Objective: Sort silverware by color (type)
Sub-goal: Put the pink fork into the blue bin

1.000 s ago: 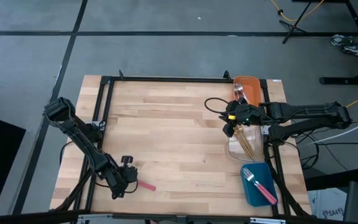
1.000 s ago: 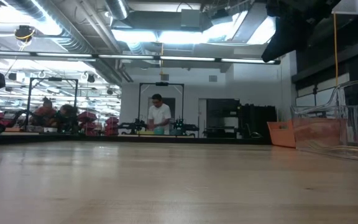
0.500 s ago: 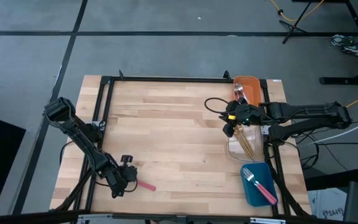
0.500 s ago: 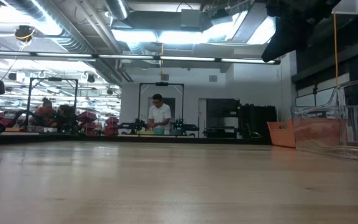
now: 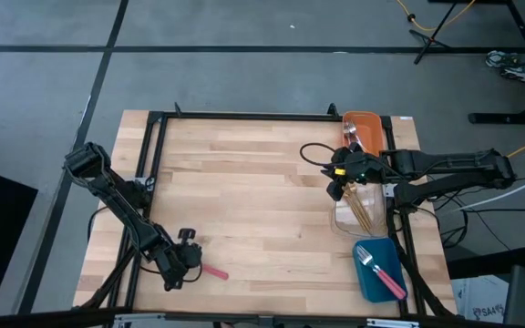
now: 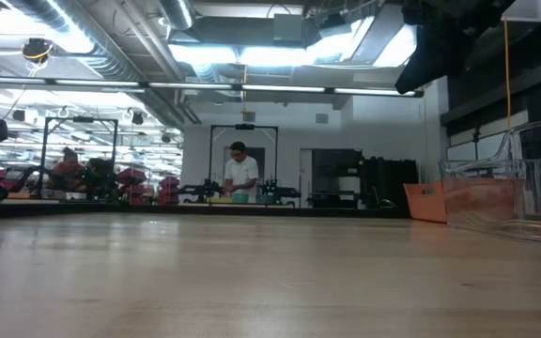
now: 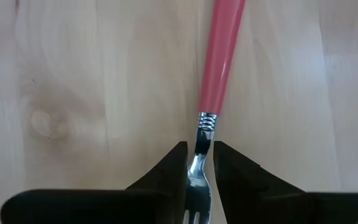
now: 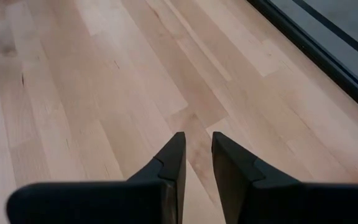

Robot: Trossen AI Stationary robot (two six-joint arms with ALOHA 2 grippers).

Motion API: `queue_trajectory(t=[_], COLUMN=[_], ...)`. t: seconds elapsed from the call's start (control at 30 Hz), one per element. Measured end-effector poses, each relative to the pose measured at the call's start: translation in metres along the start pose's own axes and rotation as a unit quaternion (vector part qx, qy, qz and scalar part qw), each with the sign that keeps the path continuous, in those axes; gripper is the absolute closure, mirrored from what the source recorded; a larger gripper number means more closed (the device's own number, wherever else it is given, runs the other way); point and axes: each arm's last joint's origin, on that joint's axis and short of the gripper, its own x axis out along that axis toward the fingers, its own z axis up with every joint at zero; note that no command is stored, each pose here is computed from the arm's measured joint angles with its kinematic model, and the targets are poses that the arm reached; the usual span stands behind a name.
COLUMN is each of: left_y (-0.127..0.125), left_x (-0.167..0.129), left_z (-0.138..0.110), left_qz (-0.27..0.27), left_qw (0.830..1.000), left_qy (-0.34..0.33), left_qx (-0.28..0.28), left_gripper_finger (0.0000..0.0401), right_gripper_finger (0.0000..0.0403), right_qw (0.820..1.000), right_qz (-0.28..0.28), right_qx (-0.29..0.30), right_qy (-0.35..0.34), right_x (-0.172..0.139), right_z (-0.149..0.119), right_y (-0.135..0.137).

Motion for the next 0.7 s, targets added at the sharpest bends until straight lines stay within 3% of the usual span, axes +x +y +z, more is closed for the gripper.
queue_trajectory(t=[0.43,0.7], left_y=[0.0,-0.001], left_x=[0.001,0.017], left_z=[0.0,-0.005], left_qz=[0.003,0.014], left_qw=[1.0,0.999], left_qy=[-0.002,0.031], left_qx=[0.004,0.01], left_gripper_finger=[0.033,0.033], right_gripper_finger=[0.0336,0.0336], right_qw=[1.0,1.0], right_qz=[0.0,0.0], right_qx=[0.0,0.0], right_qy=[0.0,0.0], right_x=[0.0,0.0], right_z=[0.0,0.0], right_y=[0.0,0.0])
